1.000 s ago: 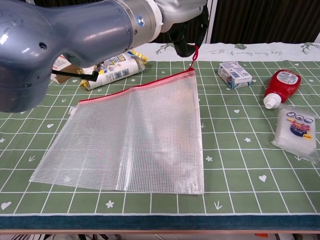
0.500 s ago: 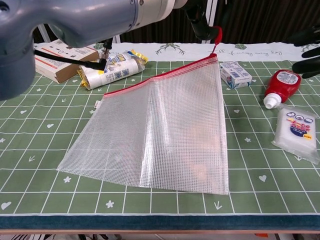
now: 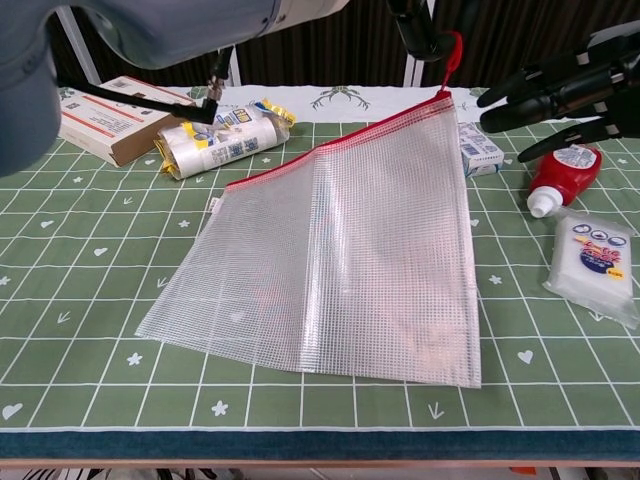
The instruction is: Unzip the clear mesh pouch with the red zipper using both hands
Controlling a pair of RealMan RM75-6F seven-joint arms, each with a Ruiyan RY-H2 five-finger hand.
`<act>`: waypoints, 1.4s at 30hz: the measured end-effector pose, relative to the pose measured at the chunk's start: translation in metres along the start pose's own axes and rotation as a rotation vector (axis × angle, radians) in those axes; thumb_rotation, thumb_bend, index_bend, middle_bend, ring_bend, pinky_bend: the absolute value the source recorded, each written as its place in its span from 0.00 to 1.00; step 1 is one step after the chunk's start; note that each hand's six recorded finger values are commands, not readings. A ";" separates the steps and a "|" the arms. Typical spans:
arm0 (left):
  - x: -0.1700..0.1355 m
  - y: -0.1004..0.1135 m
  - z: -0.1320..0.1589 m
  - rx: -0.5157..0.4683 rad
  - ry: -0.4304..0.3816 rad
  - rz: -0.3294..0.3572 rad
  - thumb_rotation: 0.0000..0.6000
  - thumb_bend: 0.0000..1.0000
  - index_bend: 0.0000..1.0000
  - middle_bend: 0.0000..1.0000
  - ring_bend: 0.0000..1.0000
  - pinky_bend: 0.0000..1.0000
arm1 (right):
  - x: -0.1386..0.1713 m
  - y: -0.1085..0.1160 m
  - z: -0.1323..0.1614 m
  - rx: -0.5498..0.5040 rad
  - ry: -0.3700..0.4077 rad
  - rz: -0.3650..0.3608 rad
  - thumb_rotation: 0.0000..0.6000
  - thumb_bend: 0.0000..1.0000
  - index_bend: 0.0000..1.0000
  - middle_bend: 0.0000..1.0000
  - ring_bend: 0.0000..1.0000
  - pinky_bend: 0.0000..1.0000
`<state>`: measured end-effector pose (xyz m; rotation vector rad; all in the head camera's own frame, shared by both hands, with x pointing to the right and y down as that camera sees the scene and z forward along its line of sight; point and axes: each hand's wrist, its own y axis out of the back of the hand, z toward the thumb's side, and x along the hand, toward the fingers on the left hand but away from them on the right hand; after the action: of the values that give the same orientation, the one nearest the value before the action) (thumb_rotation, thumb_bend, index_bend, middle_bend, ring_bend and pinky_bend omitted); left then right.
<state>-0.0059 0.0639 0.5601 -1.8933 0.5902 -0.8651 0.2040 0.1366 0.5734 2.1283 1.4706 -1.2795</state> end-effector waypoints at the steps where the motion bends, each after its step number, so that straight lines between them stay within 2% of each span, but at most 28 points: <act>1: 0.000 0.000 0.001 -0.001 -0.001 0.000 1.00 0.45 0.57 0.10 0.00 0.00 | -0.001 -0.002 0.002 -0.004 0.000 0.000 1.00 0.31 0.35 0.00 0.00 0.21; 16: -0.002 0.007 0.008 0.001 -0.020 0.005 1.00 0.45 0.57 0.10 0.00 0.00 | -0.009 -0.026 0.012 -0.051 -0.015 0.008 1.00 0.36 0.43 0.00 0.00 0.21; 30: -0.005 0.007 0.008 -0.001 -0.025 -0.001 1.00 0.45 0.57 0.10 0.00 0.00 | -0.011 -0.023 0.016 -0.065 -0.020 -0.008 1.00 0.51 0.51 0.02 0.00 0.21; 42: -0.006 0.008 0.008 -0.003 -0.023 0.002 1.00 0.45 0.57 0.10 0.00 0.00 | -0.010 -0.025 0.014 -0.061 -0.024 -0.001 1.00 0.52 0.51 0.02 0.00 0.21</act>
<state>-0.0043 0.0689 0.5482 -1.9026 0.5792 -0.8403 0.1745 0.1333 0.5795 2.0666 1.4823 -1.2400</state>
